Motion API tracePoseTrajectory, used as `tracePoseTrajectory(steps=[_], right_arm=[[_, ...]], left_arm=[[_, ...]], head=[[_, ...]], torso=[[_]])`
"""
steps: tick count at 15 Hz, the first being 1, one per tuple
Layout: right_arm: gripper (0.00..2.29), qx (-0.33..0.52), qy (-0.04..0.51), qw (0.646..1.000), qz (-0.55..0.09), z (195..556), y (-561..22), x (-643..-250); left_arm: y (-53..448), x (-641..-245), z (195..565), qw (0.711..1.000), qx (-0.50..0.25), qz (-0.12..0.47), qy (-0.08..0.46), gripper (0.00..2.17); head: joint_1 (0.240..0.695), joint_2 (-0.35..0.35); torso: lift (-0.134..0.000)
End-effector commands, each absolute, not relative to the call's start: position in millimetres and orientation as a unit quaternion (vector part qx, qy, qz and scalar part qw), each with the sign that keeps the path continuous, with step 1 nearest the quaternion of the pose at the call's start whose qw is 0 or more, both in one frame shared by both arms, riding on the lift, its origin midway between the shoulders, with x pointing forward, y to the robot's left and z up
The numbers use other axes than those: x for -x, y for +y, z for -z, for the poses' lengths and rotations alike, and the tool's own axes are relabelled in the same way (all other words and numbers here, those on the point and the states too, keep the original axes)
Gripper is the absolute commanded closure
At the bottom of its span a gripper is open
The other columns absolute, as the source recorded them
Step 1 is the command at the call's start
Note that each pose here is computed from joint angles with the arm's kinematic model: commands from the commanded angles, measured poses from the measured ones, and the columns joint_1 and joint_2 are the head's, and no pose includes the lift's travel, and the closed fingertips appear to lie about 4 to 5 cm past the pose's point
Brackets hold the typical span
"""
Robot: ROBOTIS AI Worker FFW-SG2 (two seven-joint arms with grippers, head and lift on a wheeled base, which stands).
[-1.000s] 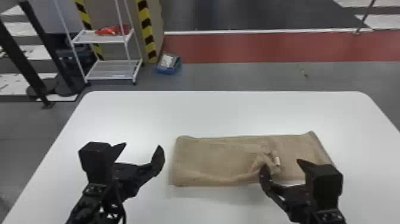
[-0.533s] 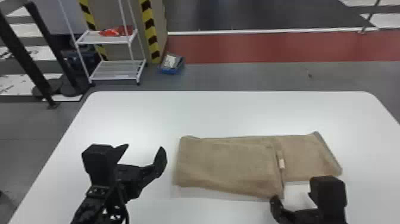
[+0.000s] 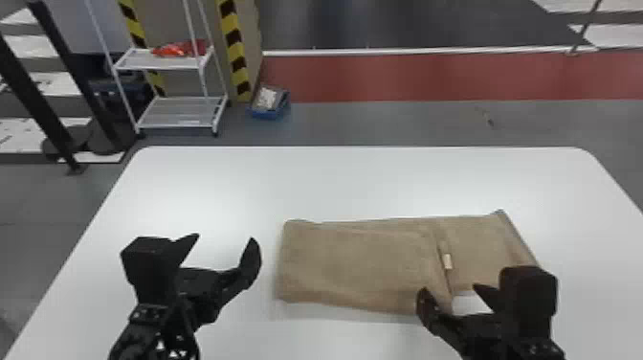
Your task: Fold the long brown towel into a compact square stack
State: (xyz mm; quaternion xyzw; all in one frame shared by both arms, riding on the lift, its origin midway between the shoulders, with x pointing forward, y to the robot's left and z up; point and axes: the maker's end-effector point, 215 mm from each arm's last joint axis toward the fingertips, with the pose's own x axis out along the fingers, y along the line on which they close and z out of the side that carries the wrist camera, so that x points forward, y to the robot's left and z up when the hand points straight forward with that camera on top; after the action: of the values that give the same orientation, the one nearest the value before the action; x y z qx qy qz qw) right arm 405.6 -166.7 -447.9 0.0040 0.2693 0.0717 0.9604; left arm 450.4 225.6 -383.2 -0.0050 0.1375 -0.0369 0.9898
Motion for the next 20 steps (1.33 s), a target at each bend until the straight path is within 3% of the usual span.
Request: tracePoseTrajectory(steps=[1, 12, 18, 20], right_arm=[[0.17, -0.021, 0.269, 0.96, -0.077, 446.7, -162.2, -406.9], [0.17, -0.026, 0.237, 0.966, -0.097, 460.7, -166.8, -470.4], [0.18, -0.027, 0.241, 0.965, -0.103, 475.3, -164.7, -471.5], [0.29, -0.03, 0.236, 0.965, -0.113, 472.4, -160.3, -472.3]], left_arm=[[227.2, -449.9, 382.5, 0.99, 0.006, 0.035, 0.136, 0.03], [226.8, -449.8, 386.0, 0.99, 0.007, 0.036, 0.139, 0.03], [225.9, -451.4, 387.4, 0.99, 0.007, 0.036, 0.139, 0.03], [225.9, -452.5, 386.8, 0.99, 0.007, 0.036, 0.139, 0.02]], head=[[0.695, 0.07], [0.695, 0.072], [0.695, 0.074], [0.695, 0.074]], torso=[[-0.115], [-0.115], [-0.115], [-0.115]])
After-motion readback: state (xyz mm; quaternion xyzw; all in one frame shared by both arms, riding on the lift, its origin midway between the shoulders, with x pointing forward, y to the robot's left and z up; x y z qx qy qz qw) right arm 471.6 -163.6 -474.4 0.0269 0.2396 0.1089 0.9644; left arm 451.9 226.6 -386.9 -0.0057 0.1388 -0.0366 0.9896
